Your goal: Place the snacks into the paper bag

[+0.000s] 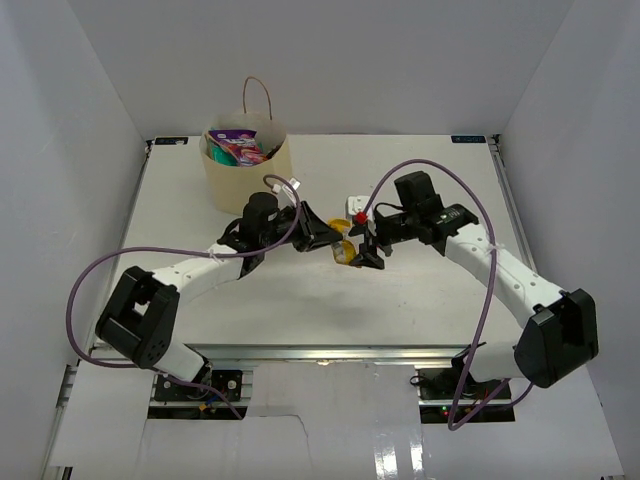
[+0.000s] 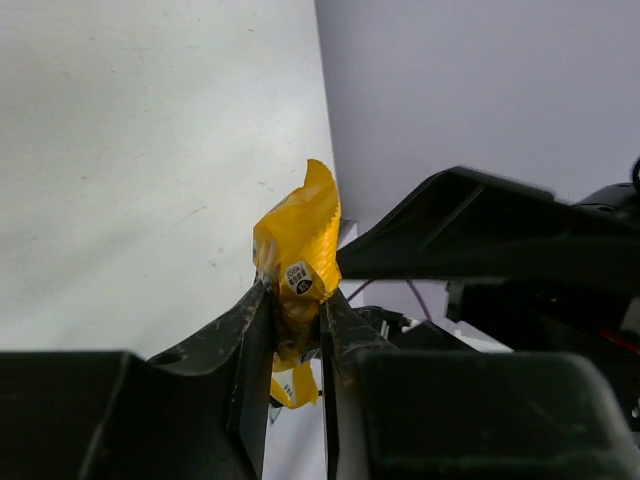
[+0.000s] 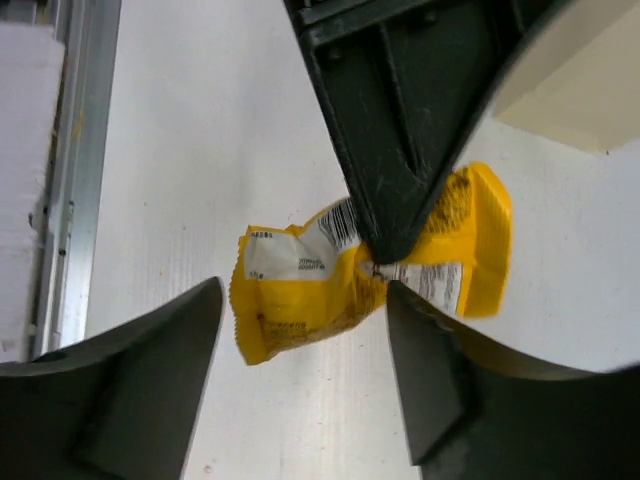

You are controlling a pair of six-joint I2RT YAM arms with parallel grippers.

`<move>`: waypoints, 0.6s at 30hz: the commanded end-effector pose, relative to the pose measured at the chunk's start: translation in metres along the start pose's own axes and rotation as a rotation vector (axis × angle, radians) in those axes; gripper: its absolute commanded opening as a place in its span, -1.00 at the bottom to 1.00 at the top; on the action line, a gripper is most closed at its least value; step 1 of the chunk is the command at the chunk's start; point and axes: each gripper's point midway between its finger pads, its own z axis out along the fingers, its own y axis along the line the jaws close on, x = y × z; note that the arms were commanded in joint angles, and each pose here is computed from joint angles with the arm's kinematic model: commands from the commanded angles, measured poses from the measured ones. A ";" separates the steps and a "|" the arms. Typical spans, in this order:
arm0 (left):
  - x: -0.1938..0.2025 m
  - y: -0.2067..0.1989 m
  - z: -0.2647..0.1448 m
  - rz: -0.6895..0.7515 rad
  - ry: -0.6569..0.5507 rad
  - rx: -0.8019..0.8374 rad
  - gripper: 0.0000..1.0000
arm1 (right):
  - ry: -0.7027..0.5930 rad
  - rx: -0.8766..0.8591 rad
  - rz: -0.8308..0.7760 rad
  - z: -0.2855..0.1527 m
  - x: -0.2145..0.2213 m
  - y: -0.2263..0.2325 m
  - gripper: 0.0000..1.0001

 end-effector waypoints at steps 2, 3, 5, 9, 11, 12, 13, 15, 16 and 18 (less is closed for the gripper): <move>-0.047 -0.016 -0.026 0.169 -0.110 -0.069 -1.00 | -0.057 0.167 0.056 -0.038 -0.024 -0.032 0.96; -0.072 -0.029 -0.034 0.209 -0.168 -0.082 -1.00 | -0.071 0.210 0.074 -0.053 -0.023 -0.043 0.80; -0.100 -0.022 -0.051 0.246 -0.217 -0.174 -1.00 | -0.088 0.269 0.100 -0.074 -0.024 -0.053 0.80; -0.162 -0.049 -0.079 0.318 -0.336 -0.265 -1.00 | -0.062 0.352 0.121 -0.092 -0.010 -0.057 0.80; -0.199 -0.083 -0.094 0.372 -0.451 -0.277 -1.00 | -0.061 0.438 0.133 -0.100 -0.008 -0.063 0.80; -0.209 -0.074 -0.096 0.350 -0.459 -0.335 -1.00 | -0.014 0.514 0.188 -0.101 0.013 -0.069 0.80; -0.220 -0.075 -0.100 0.345 -0.491 -0.371 -1.00 | -0.017 0.573 0.198 -0.106 0.015 -0.077 0.80; -0.252 -0.080 -0.113 0.330 -0.591 -0.452 -1.00 | 0.016 0.657 0.283 -0.115 0.030 -0.083 0.80; -0.261 -0.080 -0.116 0.322 -0.622 -0.477 -1.00 | 0.022 0.659 0.301 -0.115 0.035 -0.081 0.80; -0.283 -0.081 -0.129 0.316 -0.716 -0.544 -1.00 | 0.008 0.660 0.311 -0.118 0.035 -0.079 0.80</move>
